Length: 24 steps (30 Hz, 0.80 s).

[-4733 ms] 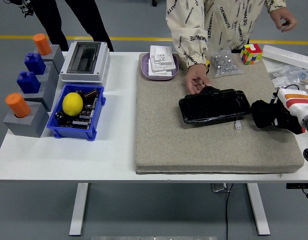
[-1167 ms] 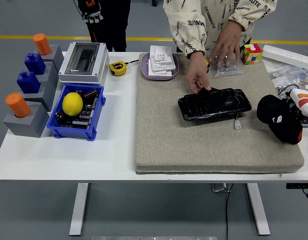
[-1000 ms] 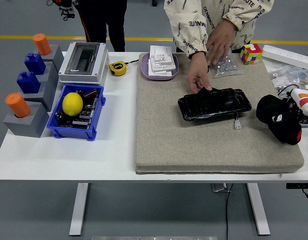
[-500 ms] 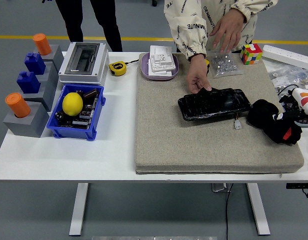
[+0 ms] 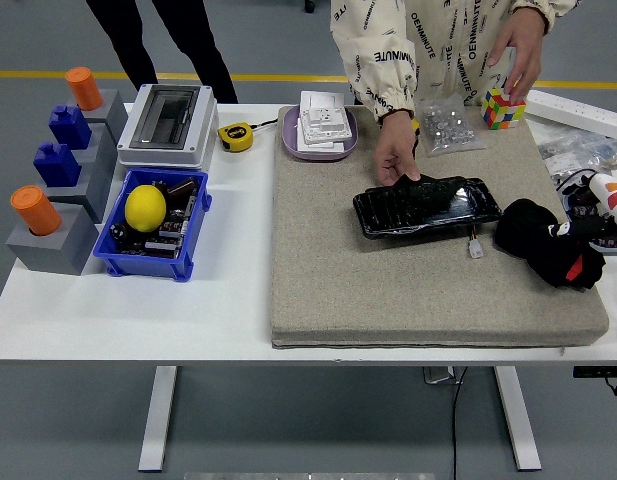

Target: Pick the rag up,wipe the panel,place it on the desk

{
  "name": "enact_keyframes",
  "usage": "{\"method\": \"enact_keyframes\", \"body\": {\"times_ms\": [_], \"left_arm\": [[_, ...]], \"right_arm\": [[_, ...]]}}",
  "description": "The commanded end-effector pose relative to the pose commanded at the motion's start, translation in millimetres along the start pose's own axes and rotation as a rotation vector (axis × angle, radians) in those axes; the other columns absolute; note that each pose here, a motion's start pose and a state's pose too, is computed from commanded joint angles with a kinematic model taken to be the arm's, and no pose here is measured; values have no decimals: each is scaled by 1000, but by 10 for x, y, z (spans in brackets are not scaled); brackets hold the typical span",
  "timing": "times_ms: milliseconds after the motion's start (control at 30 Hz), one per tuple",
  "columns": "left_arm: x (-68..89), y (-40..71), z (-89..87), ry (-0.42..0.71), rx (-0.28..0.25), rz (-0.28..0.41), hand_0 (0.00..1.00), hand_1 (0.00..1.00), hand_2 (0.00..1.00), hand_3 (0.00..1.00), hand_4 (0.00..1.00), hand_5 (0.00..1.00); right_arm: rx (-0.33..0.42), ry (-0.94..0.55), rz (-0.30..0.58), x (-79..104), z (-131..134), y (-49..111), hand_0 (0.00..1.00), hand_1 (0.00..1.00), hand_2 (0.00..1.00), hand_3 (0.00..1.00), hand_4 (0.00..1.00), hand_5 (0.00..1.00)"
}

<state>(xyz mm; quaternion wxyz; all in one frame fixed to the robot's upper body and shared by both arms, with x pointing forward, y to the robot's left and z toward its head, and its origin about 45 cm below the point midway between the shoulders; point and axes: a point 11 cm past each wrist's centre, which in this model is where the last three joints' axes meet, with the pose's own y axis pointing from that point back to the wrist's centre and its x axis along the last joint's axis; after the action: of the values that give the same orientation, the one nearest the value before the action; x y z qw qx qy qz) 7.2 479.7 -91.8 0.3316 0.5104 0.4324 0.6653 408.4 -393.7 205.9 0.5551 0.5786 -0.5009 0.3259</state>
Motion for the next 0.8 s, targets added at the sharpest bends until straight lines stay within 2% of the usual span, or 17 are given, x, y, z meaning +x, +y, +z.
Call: {"method": "enact_keyframes", "body": {"times_ms": [133, 167, 200, 433, 567, 733, 800], "left_arm": [[-6, 0, 4, 1, -1, -1, 640, 689, 724, 566, 592, 469], [-8, 0, 5, 2, -2, -2, 640, 689, 724, 564, 592, 469], [-9, 0, 5, 2, -2, -2, 640, 689, 724, 564, 592, 469], [-7, 0, -3, 1, 1, 0, 640, 689, 724, 565, 592, 469], [-13, 0, -2, 0, 1, -2, 640, 689, 724, 565, 592, 468], [-27, 1, 10, -4, -2, -5, 640, 689, 724, 565, 592, 468], [-25, 1, 13, -5, -3, -5, 640, 688, 724, 565, 592, 468]], "right_arm": [[7, -10, 17, 29, -6, 13, 796, 764, 867, 841, 998, 655], [10, -15, 27, 46, -10, 18, 832, 793, 903, 892, 998, 689], [13, -21, 37, 62, -13, 23, 832, 793, 903, 892, 998, 689], [40, -83, 167, 283, -31, 77, 818, 779, 869, 879, 998, 672], [59, -160, 237, 371, -14, 113, 801, 760, 844, 857, 998, 655], [87, -298, 320, 441, 41, 164, 801, 760, 844, 857, 998, 655], [92, -379, 350, 439, 85, 185, 780, 733, 819, 828, 998, 673]]}}
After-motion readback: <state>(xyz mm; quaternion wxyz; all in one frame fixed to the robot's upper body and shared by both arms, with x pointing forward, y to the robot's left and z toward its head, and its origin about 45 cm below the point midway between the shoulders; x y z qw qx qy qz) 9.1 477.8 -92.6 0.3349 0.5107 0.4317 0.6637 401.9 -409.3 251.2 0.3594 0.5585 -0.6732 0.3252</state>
